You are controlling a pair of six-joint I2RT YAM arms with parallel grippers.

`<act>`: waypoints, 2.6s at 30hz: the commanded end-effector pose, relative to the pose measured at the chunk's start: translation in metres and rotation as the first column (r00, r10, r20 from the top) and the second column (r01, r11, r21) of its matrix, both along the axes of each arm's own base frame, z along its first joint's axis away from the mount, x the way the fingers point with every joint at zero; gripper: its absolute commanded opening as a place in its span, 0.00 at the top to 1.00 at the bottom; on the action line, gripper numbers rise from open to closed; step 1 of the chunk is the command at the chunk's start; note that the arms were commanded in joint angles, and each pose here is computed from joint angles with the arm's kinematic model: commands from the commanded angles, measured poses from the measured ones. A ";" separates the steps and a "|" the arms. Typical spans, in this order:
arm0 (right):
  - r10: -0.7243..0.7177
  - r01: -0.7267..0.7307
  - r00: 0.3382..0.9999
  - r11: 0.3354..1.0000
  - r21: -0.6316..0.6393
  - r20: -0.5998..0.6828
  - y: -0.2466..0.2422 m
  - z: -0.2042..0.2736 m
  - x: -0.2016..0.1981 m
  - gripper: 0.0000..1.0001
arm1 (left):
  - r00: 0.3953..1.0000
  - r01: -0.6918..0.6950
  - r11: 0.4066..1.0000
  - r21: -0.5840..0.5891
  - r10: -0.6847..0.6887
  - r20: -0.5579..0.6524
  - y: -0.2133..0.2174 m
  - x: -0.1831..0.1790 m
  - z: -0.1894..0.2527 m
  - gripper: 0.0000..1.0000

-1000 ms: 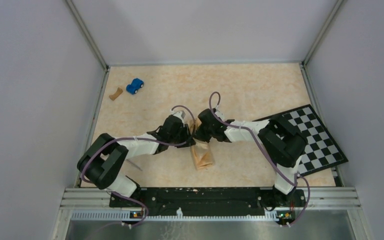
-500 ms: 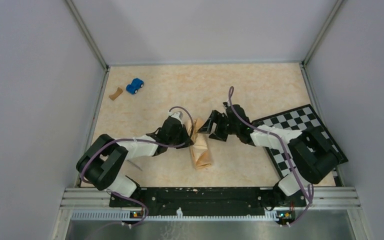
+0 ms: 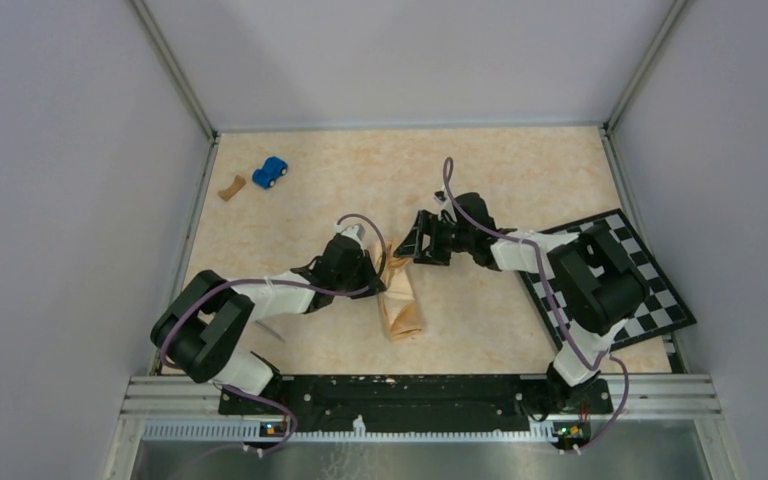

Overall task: Fold the napkin into a case and place the utensils inside
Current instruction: Fold the lower triangle-folded napkin at the center of the board, then stuff the top corner of the smaller-rectangle-folded napkin at the center of the board.

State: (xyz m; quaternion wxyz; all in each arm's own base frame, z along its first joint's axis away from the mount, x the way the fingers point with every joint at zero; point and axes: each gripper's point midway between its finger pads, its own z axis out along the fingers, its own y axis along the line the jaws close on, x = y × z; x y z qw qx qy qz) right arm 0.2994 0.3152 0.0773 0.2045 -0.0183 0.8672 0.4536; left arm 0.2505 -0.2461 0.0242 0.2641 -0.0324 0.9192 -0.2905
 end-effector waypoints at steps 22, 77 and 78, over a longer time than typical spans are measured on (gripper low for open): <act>-0.023 0.019 0.998 0.998 0.059 0.060 0.016 0.006 0.029 0.85 | 0.999 0.029 0.999 0.031 -0.028 -0.025 0.009 -0.014 -0.005 0.85; 0.010 -0.009 1.000 0.986 0.168 -0.003 0.032 0.020 0.024 1.00 | 0.880 -0.007 0.808 0.589 -0.275 0.388 -0.002 0.101 0.046 0.96; 0.011 -0.009 1.000 0.986 0.167 -0.007 0.035 0.019 0.023 1.00 | 0.877 -0.008 0.815 0.579 -0.272 0.396 -0.002 0.100 0.048 0.98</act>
